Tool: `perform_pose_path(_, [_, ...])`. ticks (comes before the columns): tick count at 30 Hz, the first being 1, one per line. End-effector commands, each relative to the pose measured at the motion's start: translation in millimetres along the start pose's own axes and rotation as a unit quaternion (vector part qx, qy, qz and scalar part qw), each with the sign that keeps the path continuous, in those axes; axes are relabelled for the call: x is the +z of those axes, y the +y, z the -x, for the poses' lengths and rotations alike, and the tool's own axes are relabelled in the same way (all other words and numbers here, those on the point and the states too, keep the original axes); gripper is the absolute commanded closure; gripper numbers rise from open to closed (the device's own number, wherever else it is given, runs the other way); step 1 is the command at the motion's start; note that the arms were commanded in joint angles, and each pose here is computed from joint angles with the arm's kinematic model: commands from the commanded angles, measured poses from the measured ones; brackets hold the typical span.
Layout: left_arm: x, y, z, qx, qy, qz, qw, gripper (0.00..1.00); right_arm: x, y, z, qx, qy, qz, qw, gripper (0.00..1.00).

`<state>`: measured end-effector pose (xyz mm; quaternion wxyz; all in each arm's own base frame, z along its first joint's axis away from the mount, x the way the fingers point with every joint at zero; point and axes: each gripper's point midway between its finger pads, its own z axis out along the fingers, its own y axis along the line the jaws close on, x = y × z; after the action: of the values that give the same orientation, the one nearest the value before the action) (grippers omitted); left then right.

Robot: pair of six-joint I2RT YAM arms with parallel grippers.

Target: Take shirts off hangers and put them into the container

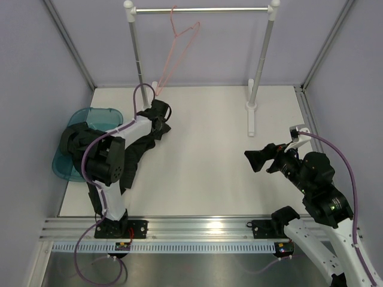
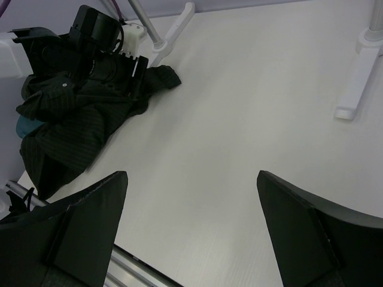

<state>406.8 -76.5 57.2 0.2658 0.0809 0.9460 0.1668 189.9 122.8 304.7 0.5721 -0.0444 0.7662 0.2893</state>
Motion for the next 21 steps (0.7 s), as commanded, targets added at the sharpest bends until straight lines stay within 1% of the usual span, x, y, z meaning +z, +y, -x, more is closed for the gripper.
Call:
perform_pose_path(1, [1.4, 5.3, 16.4, -0.016, -0.022, 0.017, 0.999, 0.4, -1.0, -2.6, -2.0, 0.0, 0.001, -0.007, 1.0, 0.0])
perform_pose_path(3, [-0.3, 0.4, 13.5, -0.018, -0.023, 0.0, 1.0, 0.45, -0.1, -3.0, -2.7, 0.0, 0.002, -0.007, 1.0, 0.01])
perform_pose_path(7, [-1.7, -11.8, 6.4, -0.022, -0.016, -0.033, 0.999, 0.46, 3.3, -2.0, -3.4, 0.002, 0.003, -0.004, 1.0, 0.0])
perform_pose_path(12, [8.6, -13.8, -10.3, -0.017, 0.004, -0.022, 1.0, 0.46, 5.4, -1.6, -3.2, 0.001, 0.002, -0.002, 1.0, 0.01])
perform_pose_path(15, [13.0, -11.6, -14.8, -0.018, 0.012, -0.009, 1.0, 0.5, 5.1, -2.1, -3.2, -0.001, 0.003, -0.003, 1.0, 0.0])
perform_pose_path(19, [14.8, -7.1, -15.1, -0.024, 0.012, 0.006, 1.0, 0.67, 3.3, -1.9, -4.2, 0.0, 0.002, -0.002, 1.0, 0.0])
perform_pose_path(20, [13.9, -4.9, -15.6, -0.025, 0.013, 0.012, 1.0, 0.78, 2.5, -2.4, -4.3, 0.0, 0.001, -0.003, 1.0, 0.0])
perform_pose_path(21, [13.5, -3.5, -14.9, -0.03, 0.012, 0.016, 0.999, 0.84, 2.1, -2.9, -4.6, -0.001, 0.002, -0.004, 1.0, 0.01])
